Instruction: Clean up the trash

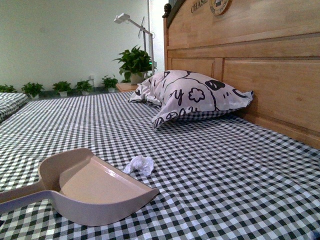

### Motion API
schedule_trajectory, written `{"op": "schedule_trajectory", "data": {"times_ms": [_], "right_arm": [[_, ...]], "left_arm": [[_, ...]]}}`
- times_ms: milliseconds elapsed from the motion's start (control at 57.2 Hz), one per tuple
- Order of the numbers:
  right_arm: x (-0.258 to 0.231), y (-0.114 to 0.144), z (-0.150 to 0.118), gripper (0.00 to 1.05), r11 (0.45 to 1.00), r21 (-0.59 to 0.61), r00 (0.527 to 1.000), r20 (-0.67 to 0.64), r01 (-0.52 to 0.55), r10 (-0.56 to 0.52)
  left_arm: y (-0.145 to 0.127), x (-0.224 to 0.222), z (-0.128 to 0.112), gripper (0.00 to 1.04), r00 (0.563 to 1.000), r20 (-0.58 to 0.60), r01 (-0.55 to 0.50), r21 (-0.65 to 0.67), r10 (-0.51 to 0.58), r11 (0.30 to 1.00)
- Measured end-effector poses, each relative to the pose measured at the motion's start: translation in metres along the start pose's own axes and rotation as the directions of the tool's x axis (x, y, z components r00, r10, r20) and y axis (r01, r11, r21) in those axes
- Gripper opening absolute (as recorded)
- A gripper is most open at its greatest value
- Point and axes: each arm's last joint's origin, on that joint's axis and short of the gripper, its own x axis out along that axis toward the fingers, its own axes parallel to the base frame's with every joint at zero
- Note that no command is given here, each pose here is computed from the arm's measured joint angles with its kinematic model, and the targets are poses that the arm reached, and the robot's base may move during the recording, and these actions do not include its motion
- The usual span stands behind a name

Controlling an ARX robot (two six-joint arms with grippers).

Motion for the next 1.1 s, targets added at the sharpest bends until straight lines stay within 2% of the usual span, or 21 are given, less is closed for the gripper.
{"op": "schedule_trajectory", "data": {"times_ms": [1102], "right_arm": [[0.0,0.0,0.0,0.21,1.0,0.0,1.0,0.0,0.0,0.0]], "left_arm": [[0.0069,-0.0069,-0.0024,0.26,0.999,-0.046,0.021,-0.005,-0.021,1.0]]}}
